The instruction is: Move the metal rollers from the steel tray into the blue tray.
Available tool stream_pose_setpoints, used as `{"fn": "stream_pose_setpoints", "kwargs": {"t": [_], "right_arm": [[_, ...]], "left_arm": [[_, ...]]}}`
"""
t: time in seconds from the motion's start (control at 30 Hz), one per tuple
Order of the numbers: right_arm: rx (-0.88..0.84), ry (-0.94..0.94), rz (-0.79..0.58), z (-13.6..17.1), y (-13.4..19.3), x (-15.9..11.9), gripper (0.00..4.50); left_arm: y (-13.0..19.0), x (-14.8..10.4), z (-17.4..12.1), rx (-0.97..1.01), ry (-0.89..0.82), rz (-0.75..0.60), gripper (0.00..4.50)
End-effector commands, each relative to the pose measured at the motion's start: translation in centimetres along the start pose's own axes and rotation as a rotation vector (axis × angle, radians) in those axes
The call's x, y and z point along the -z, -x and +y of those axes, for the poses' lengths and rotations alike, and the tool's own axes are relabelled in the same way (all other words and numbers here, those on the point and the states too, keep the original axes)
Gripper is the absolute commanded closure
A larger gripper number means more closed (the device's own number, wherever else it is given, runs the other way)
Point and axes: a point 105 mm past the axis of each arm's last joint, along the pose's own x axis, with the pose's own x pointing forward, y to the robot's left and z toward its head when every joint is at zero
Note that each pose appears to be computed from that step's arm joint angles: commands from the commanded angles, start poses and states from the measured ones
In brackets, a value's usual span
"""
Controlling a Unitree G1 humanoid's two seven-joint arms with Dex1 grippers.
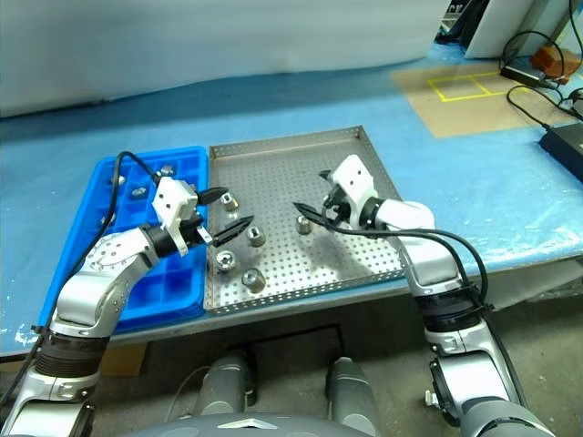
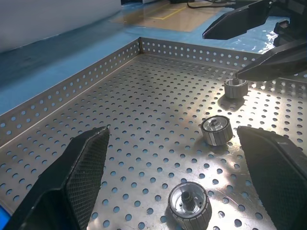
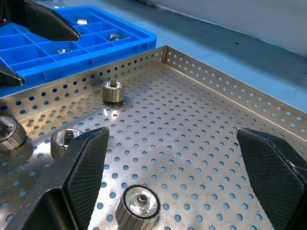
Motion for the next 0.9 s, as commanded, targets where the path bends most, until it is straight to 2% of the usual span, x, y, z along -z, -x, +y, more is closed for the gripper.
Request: {"fn": "stream_pose_setpoints", "kwargs": {"t": [0.03,0.4,0.57,0.73,0.9], "right_arm": [[0.010,0.040,-0.046,-0.3,0.0,-1.4,0.06],[0.019,0.037,-0.044,-0.2,0.2,-1.4,0.06],[0.026,0.041,-0.042,-0.5,0.2,-1.4,0.06],[-0.018,0.068,-0.022,-0.1,0.7,-1.4,0.06],[0.034,0.053,-0.013,-0.3,1.1,-0.7,0.06]], "left_arm": [[0.0,-0.8,0.1,0.004,-0.023,-0.030,0.00],[-0.5,-1.2,-0.2,0.021,-0.030,-0.033,0.00],[-1.5,-2.9,-0.2,0.056,-0.049,-0.078,0.00],[-2.6,-2.6,-0.5,0.217,-0.184,0.006,0.00],[-2.7,-2.0,1.6,0.301,-0.292,0.102,0.00]]}}
